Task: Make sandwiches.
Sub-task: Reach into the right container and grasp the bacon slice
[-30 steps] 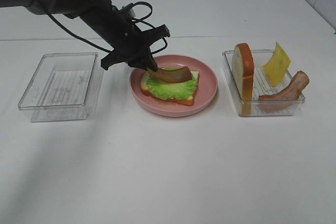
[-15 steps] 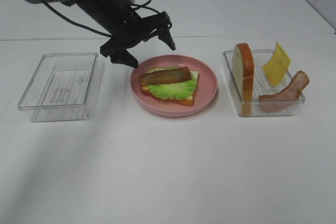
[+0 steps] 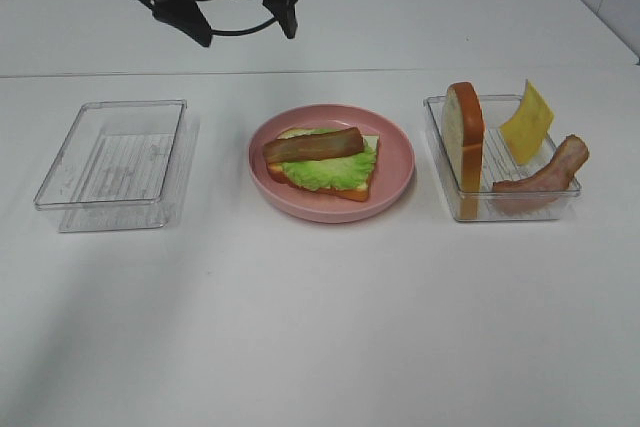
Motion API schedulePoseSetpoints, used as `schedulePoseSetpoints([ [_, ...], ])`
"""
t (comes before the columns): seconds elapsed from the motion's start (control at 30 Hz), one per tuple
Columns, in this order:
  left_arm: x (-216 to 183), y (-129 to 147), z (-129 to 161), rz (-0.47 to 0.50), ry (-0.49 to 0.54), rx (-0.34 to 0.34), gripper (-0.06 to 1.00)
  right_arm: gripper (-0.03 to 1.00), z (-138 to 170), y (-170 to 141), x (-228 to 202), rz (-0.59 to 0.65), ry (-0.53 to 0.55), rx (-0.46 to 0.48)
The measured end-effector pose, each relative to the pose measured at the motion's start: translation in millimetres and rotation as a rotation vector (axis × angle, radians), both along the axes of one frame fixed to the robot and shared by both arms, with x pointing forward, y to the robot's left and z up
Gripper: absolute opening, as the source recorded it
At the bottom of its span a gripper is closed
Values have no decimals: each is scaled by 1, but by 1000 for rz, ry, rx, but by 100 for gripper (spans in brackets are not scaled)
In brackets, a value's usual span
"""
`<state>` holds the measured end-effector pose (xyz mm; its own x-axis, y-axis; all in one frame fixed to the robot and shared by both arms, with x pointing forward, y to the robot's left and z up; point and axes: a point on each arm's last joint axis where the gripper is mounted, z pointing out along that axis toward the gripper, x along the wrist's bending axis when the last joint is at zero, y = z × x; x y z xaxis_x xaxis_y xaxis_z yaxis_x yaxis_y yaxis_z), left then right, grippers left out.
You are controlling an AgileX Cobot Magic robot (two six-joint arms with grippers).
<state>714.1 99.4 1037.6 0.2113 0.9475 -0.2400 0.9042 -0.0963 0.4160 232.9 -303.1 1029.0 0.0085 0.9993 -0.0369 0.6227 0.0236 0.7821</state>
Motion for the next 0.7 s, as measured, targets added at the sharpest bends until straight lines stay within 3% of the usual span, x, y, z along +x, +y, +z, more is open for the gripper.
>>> schedulePoseSetpoints([
  [0.1, -2, 7, 21, 8, -66, 45, 94, 82, 0, 0, 0, 0, 0, 0],
  [0.33, -12, 13, 53, 12, -125, 36, 94, 82, 0, 0, 0, 0, 0, 0],
  [0.5, -27, 22, 73, 19, -150, 67, 94, 82, 0, 0, 0, 0, 0, 0],
  [0.7, -60, 43, 79, 8, -111, 184, 94, 82, 0, 0, 0, 0, 0, 0],
])
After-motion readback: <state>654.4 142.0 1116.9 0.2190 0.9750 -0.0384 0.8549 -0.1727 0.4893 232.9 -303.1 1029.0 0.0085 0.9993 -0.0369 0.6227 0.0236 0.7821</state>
